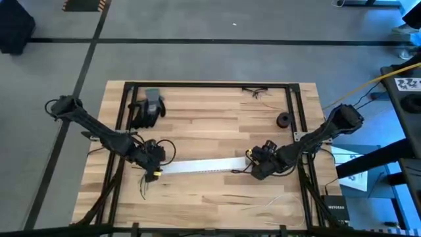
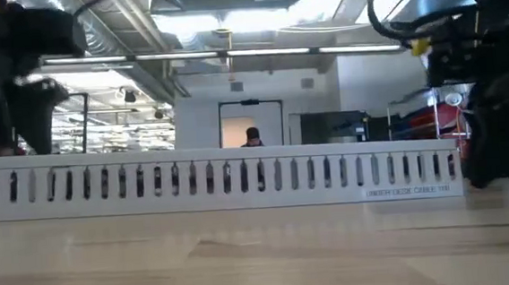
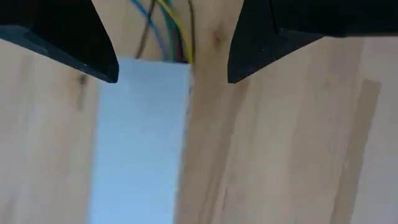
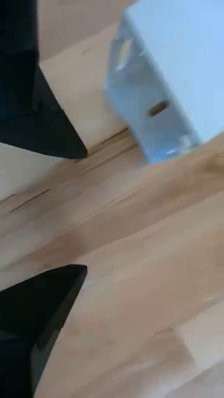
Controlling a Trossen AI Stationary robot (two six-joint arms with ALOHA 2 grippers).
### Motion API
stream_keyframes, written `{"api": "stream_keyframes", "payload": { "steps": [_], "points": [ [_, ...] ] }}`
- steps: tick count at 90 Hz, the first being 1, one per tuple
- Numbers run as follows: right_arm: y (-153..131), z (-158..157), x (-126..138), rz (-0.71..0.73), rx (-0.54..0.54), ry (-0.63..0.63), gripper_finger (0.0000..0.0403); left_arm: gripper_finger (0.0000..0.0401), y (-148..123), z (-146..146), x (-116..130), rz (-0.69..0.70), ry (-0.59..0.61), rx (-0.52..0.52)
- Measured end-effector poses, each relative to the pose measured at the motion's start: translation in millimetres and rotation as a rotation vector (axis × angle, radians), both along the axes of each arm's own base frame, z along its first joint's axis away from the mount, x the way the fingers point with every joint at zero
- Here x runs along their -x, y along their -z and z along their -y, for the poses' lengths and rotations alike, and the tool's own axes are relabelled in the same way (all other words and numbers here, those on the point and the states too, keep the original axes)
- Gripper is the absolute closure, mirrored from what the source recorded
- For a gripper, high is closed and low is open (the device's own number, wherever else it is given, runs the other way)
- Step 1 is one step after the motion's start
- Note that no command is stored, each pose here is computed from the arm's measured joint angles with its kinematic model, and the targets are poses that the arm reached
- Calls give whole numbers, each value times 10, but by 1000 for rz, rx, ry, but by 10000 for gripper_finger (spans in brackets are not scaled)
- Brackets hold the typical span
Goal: Ziptie cables
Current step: Close the cable duct
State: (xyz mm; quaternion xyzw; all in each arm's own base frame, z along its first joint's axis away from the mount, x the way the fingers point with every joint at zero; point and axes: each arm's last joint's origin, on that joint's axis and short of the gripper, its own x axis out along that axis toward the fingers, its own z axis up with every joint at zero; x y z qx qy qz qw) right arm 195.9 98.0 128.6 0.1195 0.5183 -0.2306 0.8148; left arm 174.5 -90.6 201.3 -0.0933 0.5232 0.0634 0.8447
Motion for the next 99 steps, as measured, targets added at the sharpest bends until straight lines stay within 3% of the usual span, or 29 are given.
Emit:
{"api": "stream_keyframes", "payload": {
  "steps": [24,49,99],
  "points": [
    [80,-9,-36,18,16,-4,116,106,103,9,164,-97,-36,-35],
    [139,-33,-123,65,20,-7,116,106,312,22,116,21,-35,15],
    [140,50,-197,73,2,-12,116,106,328,-38,57,18,-32,7]
  ]
}}
